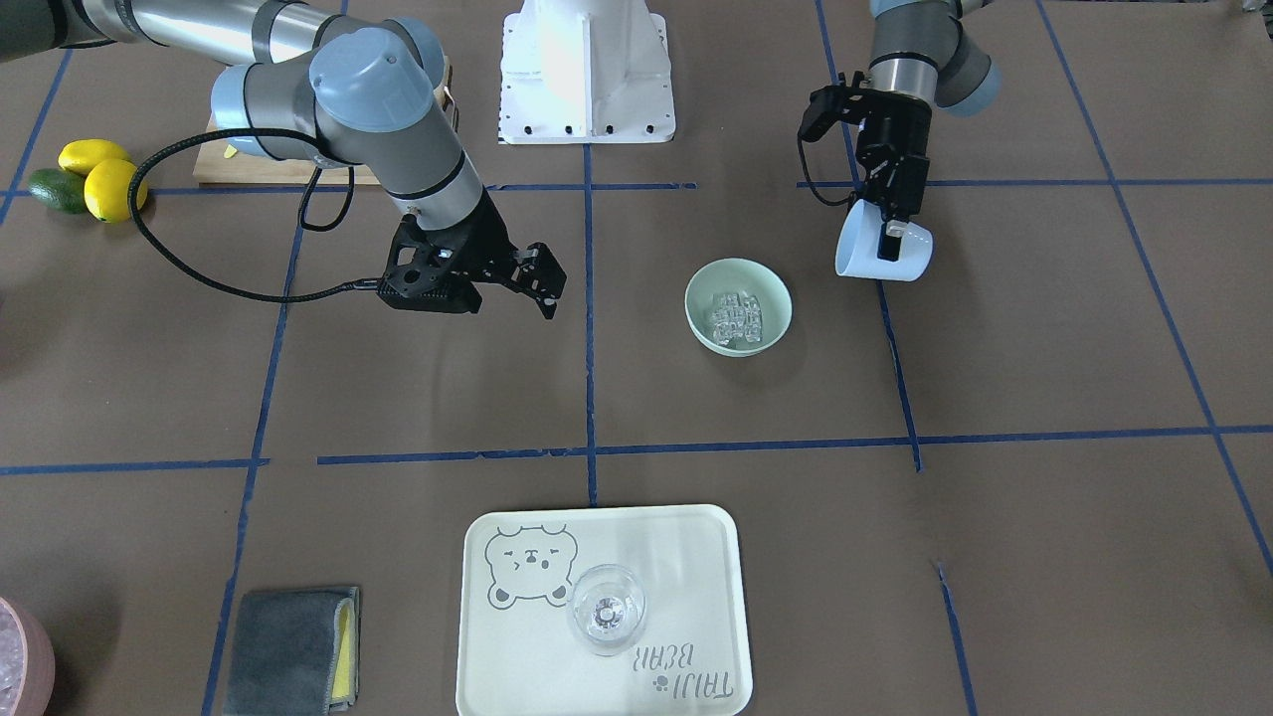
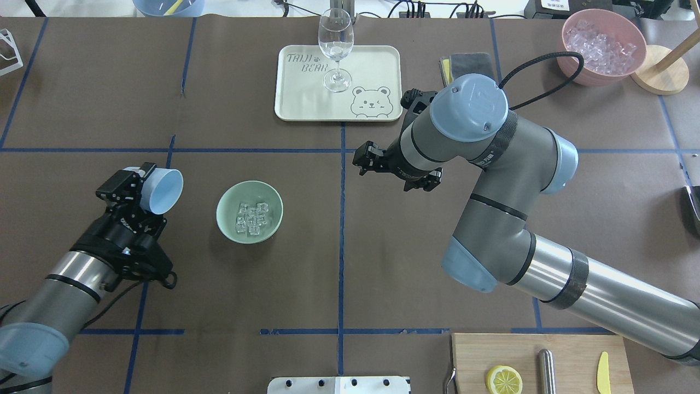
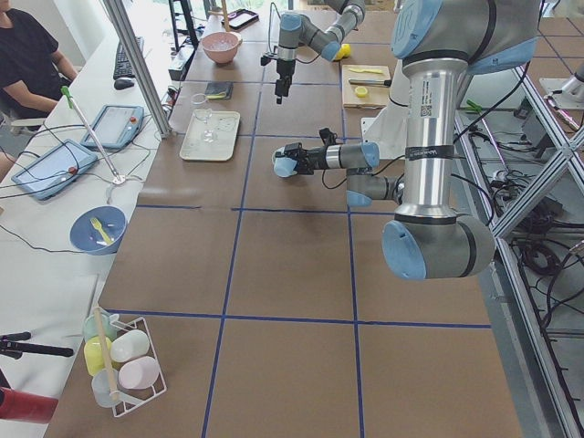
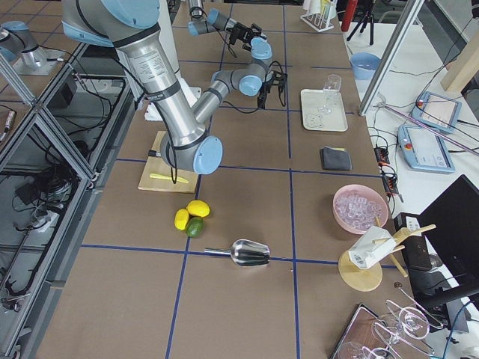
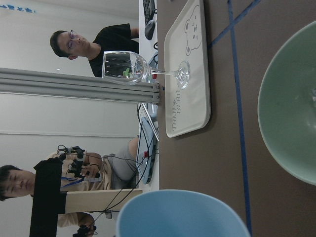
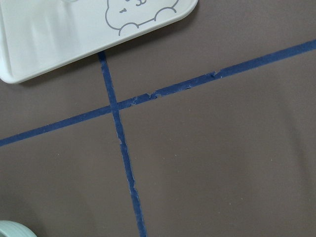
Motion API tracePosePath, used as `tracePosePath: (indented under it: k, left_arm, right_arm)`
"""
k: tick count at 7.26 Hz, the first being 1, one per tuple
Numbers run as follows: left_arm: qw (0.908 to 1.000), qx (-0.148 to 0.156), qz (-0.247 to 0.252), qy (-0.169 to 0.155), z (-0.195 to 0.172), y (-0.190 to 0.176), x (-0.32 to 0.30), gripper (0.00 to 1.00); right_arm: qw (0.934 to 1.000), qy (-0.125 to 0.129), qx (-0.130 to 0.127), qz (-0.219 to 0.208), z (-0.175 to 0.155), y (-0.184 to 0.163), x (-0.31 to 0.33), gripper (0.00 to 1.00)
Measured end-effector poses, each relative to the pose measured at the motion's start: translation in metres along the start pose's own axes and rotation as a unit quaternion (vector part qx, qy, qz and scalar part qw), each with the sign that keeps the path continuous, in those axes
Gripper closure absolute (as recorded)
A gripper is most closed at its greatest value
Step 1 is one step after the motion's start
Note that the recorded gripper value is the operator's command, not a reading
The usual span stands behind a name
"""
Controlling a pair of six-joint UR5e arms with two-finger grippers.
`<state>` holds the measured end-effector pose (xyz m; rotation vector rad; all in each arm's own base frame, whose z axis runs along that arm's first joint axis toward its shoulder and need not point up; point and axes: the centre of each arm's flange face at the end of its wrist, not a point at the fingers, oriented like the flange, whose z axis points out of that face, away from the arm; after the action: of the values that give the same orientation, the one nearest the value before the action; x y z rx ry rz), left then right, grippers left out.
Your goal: Pour ice into bowl
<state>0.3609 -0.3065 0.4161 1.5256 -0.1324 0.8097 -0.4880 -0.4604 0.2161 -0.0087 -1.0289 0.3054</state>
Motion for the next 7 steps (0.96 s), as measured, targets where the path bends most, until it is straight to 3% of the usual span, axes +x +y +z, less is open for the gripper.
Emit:
tracePosePath:
  k: [2, 3, 5, 7]
  left_arm:
    - [0.9943, -0.004, -0.106, 0.015, -0.031, 0.076, -0.012, 1.00]
    - [0.9865, -0.010, -0.163, 0.017, -0.046, 0.110, -0.016, 1.00]
    - [0.9605, -0.036, -0.275, 0.017, -0.055, 0.160, -0.004, 1.00]
    - [0.9255, -0.044, -0.376, 0.011, -0.058, 0.186, 0.005, 1.00]
  right_arm:
    - [1.0000, 0.000, 0.000, 0.000, 0.000, 0.001, 0.000, 0.00]
    - [1.0000, 0.000, -0.001, -0.001, 0.001, 0.002, 0.000, 0.00]
    - [1.0000, 0.001, -0.003, -0.002, 0.003, 0.005, 0.000, 0.00]
    - [1.0000, 0.003, -0.004, -0.003, 0.005, 0.009, 0.001, 0.00]
